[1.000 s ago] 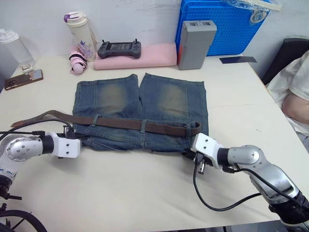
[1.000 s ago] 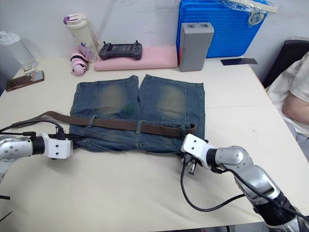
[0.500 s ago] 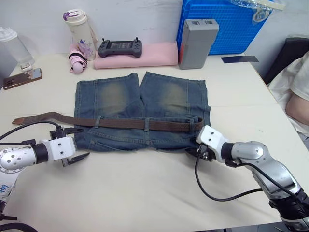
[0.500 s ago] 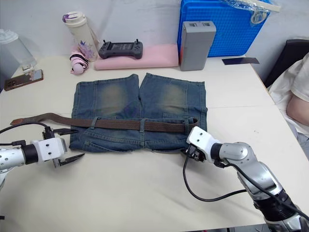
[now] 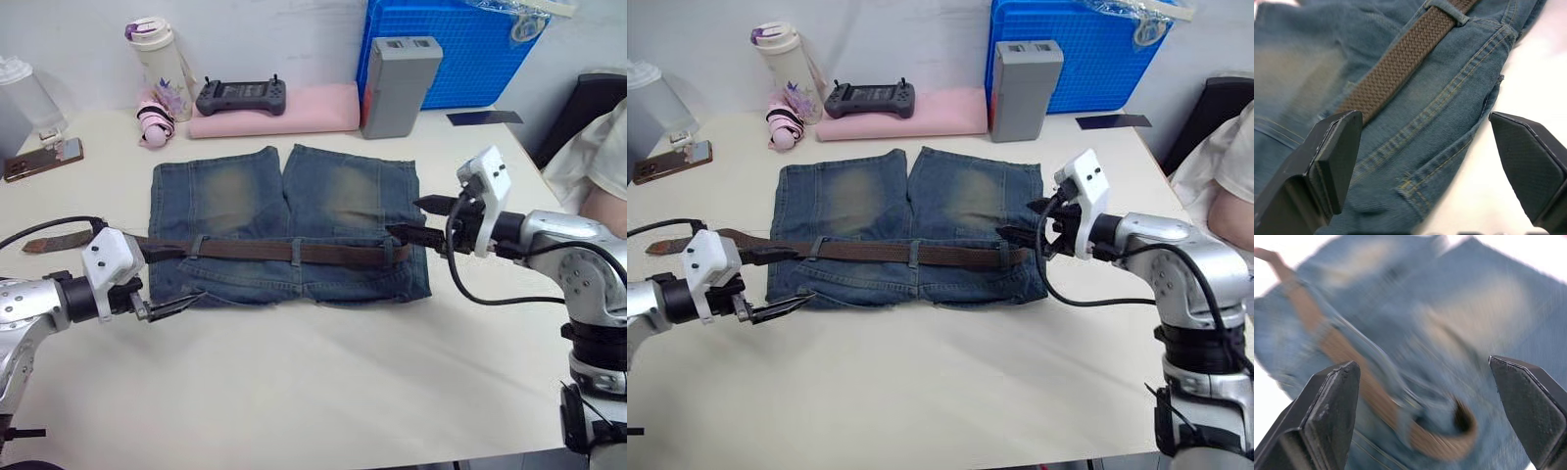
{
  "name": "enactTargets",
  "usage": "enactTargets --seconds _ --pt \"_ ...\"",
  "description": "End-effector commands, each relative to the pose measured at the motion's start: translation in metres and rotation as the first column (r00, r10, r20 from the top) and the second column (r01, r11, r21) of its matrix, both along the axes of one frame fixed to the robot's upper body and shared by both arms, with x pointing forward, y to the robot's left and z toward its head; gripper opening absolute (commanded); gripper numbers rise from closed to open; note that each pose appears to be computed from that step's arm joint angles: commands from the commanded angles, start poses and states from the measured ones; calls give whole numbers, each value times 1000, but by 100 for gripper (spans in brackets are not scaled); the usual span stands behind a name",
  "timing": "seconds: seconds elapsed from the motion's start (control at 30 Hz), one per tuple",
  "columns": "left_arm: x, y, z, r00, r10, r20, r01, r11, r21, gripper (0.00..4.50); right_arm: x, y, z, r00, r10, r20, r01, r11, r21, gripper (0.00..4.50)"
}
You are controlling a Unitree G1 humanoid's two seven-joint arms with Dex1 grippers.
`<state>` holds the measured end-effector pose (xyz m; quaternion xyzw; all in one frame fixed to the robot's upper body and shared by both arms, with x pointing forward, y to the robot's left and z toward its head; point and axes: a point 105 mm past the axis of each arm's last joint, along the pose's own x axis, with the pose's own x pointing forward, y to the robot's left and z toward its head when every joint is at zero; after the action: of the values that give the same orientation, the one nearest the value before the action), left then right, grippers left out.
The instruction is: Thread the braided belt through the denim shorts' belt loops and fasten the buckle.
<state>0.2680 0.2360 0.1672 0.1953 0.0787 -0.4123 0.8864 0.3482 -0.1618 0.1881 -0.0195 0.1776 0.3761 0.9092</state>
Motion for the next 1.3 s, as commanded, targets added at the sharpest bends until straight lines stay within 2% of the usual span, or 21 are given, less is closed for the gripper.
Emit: enactTargets --seconds 0.03,0.23,0.27,0.33,0.37,0.4,0.43,0.5,0.57,0.6,0.73,0.83,1.17,1.3 --pt "0 -9 10 999 -2 43 3 999 -36 450 5 5 -16 995 1 -100 0 1000 15 445" --pt "0 -11 12 999 28 42 -24 995 -102 450 -1 15 -37 980 65 -189 -60 998 35 445" --pt "1 -9 12 998 38 43 -34 994 -107 450 -2 19 -38 978 82 -192 -74 996 49 422" --pt "2 -5 12 998 55 40 -50 992 -116 450 -2 25 -38 980 90 -179 -79 994 70 365" --pt "3 -4 12 998 58 39 -53 992 -118 450 -1 26 -38 981 90 -173 -78 994 75 320" --pt "5 -1 14 997 65 37 -59 989 -137 450 -1 27 -38 982 89 -166 -77 994 78 301" --pt "6 0 15 997 70 36 -64 987 -150 450 -1 28 -38 983 88 -162 -76 994 79 230" --pt "14 10 19 996 89 1 -86 971 -224 450 -2 29 -37 985 90 -150 -77 993 93 157" --pt "28 26 24 991 128 -46 -136 948 -287 450 -2 30 -37 987 88 -136 -77 994 83 50" --pt "33 31 26 988 142 -66 -155 940 -303 450 -2 30 -37 987 86 -132 -76 994 79 34" --pt "58 59 34 967 159 -198 -226 895 -384 450 -3 31 -36 992 85 -98 -79 995 60 34" --pt "70 63 32 951 115 -288 -236 871 -431 450 -6 33 -36 994 89 -67 -86 996 39 34" --pt "102 52 -14 897 133 -422 -288 900 -328 450 -14 38 -35 995 96 -32 -95 995 31 34" --pt "106 47 -27 887 131 -444 -282 914 -293 450 -18 41 -35 994 103 -28 -102 994 33 34"
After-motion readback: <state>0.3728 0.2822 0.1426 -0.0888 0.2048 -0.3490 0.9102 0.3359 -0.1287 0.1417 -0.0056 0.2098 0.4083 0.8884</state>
